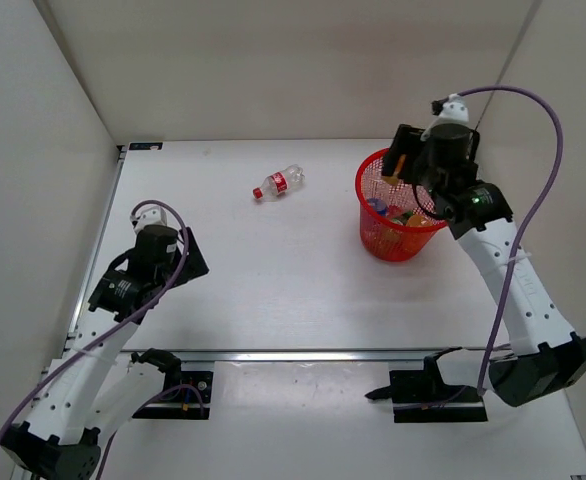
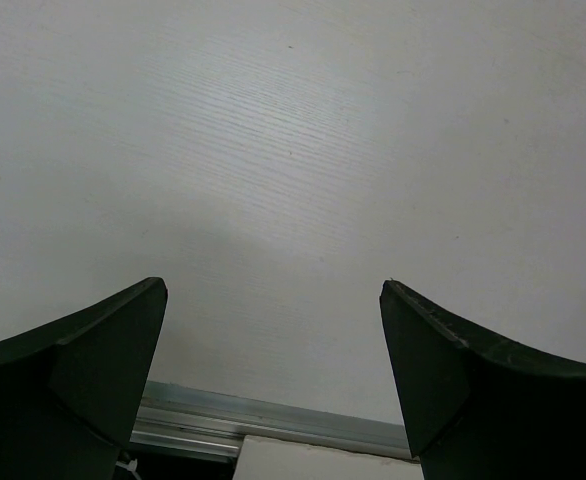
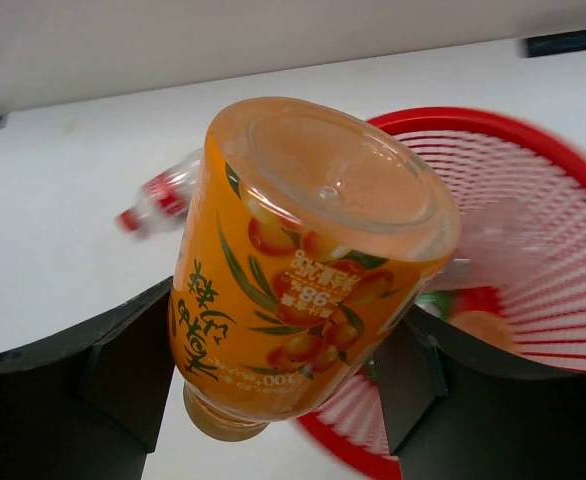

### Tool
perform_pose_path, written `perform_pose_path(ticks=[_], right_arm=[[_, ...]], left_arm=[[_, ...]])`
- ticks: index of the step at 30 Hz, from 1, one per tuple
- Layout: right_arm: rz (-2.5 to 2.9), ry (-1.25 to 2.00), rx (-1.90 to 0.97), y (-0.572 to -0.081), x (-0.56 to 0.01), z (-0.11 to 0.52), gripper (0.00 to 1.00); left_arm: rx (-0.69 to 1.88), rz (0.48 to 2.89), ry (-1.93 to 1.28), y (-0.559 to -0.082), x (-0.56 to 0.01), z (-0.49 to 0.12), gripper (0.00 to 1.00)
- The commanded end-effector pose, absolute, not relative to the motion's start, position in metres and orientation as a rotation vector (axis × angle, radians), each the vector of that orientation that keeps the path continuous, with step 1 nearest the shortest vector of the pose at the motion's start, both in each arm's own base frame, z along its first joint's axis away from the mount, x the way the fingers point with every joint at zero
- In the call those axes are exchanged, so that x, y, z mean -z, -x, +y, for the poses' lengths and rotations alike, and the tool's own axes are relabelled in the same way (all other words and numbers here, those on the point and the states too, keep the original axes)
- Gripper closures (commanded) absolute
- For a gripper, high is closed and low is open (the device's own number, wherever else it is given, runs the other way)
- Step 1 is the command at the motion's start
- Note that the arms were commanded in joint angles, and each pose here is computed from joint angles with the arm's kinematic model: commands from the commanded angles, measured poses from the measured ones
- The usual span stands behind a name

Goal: Put the plastic bottles in the bin

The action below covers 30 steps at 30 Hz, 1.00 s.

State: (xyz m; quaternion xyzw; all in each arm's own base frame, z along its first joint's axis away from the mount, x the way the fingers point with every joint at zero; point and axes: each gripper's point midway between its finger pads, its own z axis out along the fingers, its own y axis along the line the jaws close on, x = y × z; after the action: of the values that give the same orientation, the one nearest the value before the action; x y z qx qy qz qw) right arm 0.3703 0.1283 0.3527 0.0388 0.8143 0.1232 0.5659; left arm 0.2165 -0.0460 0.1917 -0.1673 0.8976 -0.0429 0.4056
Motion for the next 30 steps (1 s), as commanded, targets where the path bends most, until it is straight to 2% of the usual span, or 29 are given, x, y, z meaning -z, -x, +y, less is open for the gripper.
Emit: perform_pose_path(ticks=[1,3,4,5,6,8,9,10,16,17,20,22,23,24,26,30], right_arm=[[2.072,-0.041,-0.149,-0.377,-0.307,0.083,0.70],[2.100,-0.064,-0.120,-0.381,-0.296,0.069,0.63],[2.114,-0.056,-0.113,-0.385,-0.289,0.067,0.56],[2.121,-0.054,-0.106,-0.388,-0.287,0.066,0.44],[2.123,-0.049,-0.097,-0.389,-0.289,0.064,0.37],[2.120,-0.056,-0.067,-0.391,-0.295,0.060,0.15],[2.100,-0.068,-0.047,-0.392,-0.301,0.058,0.11],[2.071,-0.079,-0.032,-0.393,-0.311,0.053,0.02],[1.997,-0.187,0.004,-0.382,-0.344,0.021,0.01],[2.003,-0.205,0.017,-0.378,-0.344,0.014,0.00],[2.009,-0.235,0.006,-0.363,-0.340,-0.003,0.00],[2.000,-0.224,-0.058,-0.351,-0.336,-0.007,0.01],[1.998,-0.217,-0.069,-0.348,-0.334,-0.008,0.01],[2.002,-0.203,-0.104,-0.342,-0.331,-0.008,0.01],[2.001,-0.171,-0.120,-0.335,-0.331,-0.008,0.01],[2.036,-0.148,-0.089,-0.324,-0.328,-0.012,0.01]], left_arm=[[0.139,2.268,0.413,-0.222,-0.190,-0.051,0.01],[0.138,2.278,0.407,-0.227,-0.189,-0.054,0.02],[0.136,2.277,0.407,-0.229,-0.188,-0.054,0.01],[0.136,2.284,0.394,-0.232,-0.189,-0.056,0.02],[0.142,2.292,0.387,-0.236,-0.187,-0.058,0.01],[0.146,2.296,0.365,-0.242,-0.188,-0.063,0.02],[0.150,2.293,0.347,-0.250,-0.189,-0.065,0.02],[0.149,2.289,0.345,-0.258,-0.191,-0.067,0.01],[0.206,2.281,0.232,-0.314,-0.201,-0.090,0.02],[0.274,2.233,0.214,-0.330,-0.215,-0.098,0.01],[0.318,2.261,0.128,-0.383,-0.209,-0.117,0.01],[0.368,2.218,0.007,-0.422,-0.231,-0.138,0.02],[0.417,2.259,-0.077,-0.435,-0.213,-0.152,0.01],[0.526,2.195,-0.156,-0.448,-0.233,-0.167,0.01],[0.600,2.218,-0.278,-0.478,-0.210,-0.185,0.02],[0.866,2.058,-0.497,-0.514,-0.222,-0.220,0.01]])
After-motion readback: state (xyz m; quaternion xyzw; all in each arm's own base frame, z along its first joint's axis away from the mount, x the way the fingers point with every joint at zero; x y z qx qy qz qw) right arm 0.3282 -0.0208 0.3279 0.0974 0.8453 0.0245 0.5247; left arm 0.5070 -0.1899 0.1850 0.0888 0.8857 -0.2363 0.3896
